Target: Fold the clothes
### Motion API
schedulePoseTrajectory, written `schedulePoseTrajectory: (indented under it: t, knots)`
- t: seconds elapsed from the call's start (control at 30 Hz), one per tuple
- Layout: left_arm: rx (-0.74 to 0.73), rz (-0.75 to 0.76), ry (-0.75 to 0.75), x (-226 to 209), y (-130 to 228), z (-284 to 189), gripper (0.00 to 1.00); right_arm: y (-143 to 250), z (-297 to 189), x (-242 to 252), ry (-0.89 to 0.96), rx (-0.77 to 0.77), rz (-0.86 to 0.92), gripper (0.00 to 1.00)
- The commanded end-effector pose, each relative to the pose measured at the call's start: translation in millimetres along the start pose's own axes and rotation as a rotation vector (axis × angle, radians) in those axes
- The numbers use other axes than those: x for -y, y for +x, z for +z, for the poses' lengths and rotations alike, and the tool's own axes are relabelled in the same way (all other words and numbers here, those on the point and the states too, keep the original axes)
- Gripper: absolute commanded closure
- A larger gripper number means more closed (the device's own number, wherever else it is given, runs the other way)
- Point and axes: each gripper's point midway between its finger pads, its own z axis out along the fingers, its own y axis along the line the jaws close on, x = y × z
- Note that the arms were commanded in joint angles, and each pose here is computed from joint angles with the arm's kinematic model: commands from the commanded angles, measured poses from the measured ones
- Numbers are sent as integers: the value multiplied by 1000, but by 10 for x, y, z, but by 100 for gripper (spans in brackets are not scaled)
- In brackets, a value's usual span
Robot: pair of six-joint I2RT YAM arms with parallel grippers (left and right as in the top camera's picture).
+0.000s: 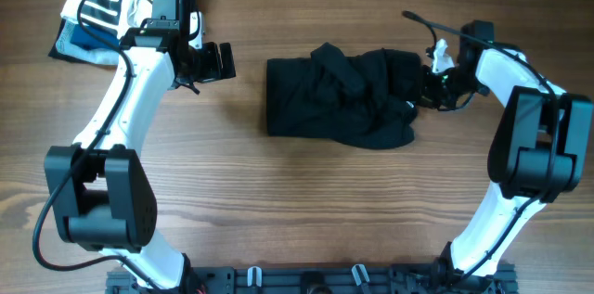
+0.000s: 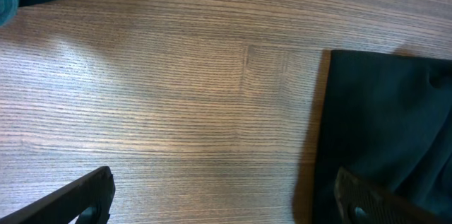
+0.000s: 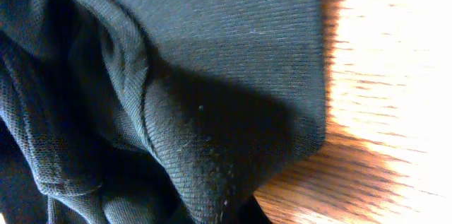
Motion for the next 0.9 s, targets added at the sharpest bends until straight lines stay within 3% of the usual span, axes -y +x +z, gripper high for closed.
schedulePoseTrajectory:
  t: [0.0, 0.23, 0.53, 0.67, 0.87]
  knots:
    - [20, -1, -5, -4, -42, -64, 0, -40, -115, 349, 13, 27, 76, 96]
    - [20, -1, -5, -4, -44, -64, 0, -271, -975, 441, -34, 163, 11, 96]
    - [22, -1, -5, -4, -47, -64, 0, -344, -1838, -566, -24, 291, -216, 96]
    - [30, 0, -3, 0, -69, -65, 0, -181, -1620, -1168, -35, 240, -348, 96]
    - [35, 1, -3, 1, -81, -64, 0, 98, -850, -1494, 139, 76, -459, 95]
